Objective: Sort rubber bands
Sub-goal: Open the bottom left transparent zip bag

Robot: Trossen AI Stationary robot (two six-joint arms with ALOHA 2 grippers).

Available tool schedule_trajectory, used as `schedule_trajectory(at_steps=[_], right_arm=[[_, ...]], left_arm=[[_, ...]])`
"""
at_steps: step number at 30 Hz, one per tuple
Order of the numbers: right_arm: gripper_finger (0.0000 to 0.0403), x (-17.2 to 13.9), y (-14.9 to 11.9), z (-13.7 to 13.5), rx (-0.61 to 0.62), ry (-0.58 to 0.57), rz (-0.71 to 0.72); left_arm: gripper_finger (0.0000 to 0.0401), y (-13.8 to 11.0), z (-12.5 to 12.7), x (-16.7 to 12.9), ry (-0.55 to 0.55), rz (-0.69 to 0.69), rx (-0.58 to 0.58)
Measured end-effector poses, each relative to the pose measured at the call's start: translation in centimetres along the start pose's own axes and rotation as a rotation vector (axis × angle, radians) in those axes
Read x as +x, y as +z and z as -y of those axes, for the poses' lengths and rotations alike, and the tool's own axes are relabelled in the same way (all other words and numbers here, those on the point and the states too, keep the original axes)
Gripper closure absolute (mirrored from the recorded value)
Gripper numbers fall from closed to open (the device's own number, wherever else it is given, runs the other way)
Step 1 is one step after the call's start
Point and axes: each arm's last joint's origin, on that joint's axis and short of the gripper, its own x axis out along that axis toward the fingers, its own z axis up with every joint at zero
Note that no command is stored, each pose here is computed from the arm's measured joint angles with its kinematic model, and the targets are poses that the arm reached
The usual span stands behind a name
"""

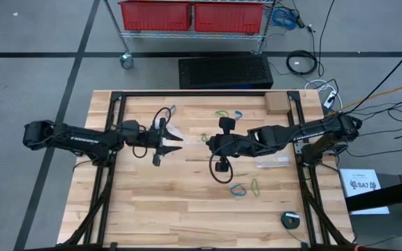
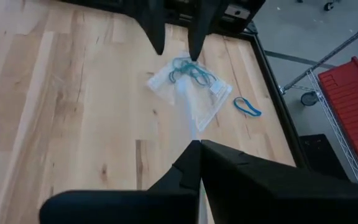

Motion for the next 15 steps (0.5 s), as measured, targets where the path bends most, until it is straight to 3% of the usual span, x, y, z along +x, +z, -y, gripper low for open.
schedule_trajectory(at_steps=[10, 15], right_arm=[[0.0403, 0.0, 0.3, 0.0, -0.008, -0.004, 0.027], [0.0398, 0.6, -1.1, 0.2, 0.046, 0.033, -0.117]], left_arm=[[0.0252, -1.1, 0.0, 0.2, 0.004, -0.093, -0.023], [0.0252, -1.2, 0.0, 0.1, 0.005, -0.106, -0.024]])
